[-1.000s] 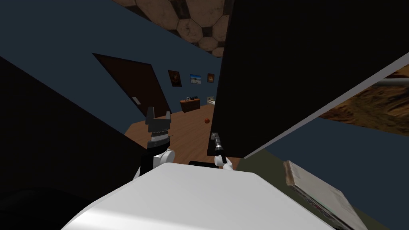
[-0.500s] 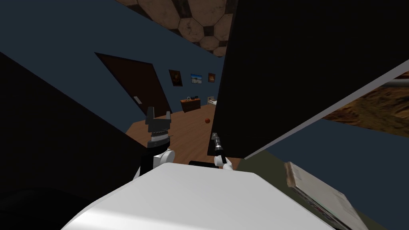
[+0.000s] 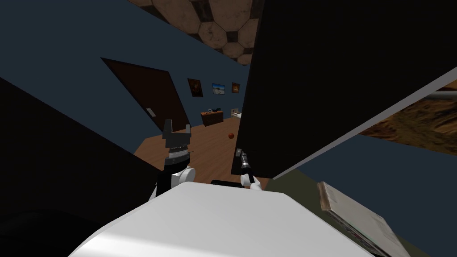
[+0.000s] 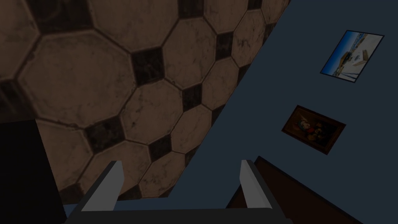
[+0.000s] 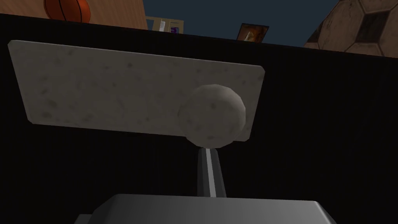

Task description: Push the door open

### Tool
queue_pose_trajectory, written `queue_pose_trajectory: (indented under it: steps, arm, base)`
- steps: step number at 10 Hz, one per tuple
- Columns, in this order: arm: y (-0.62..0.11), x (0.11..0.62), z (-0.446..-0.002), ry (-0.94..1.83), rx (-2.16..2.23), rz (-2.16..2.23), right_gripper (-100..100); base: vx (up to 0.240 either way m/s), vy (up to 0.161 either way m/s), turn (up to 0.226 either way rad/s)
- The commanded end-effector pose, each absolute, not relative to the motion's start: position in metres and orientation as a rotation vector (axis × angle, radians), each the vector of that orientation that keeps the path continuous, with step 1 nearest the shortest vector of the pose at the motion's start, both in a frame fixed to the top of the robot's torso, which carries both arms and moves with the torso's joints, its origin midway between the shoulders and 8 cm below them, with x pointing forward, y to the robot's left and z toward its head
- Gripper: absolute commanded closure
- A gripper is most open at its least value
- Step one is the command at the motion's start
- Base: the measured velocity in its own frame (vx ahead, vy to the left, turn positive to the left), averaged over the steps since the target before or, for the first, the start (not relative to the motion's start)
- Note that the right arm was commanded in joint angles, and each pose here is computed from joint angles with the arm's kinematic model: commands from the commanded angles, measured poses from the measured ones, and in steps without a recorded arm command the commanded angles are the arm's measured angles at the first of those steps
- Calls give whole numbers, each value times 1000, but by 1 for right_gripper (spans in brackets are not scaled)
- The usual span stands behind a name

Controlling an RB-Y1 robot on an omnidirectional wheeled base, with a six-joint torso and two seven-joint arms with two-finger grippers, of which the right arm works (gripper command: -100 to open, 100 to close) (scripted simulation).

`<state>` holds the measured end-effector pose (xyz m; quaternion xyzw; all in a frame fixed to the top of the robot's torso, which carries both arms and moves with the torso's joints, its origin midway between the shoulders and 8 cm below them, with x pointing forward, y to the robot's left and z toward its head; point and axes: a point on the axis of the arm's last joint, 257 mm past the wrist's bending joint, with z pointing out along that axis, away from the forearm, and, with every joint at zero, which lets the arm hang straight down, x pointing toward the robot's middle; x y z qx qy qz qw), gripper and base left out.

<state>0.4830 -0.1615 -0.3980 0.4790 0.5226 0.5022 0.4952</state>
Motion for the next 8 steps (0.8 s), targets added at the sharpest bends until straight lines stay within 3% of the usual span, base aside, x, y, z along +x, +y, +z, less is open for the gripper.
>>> queue_pose_trajectory:
  steps: [1,8]
  arm:
    - [-166,482,-397,1267,1148,1205,-100]
    - [-156,466,-394,1267,1114,1187,-100]
  base:
    - [5,-23,-23]
    - [-75,-35,-24]
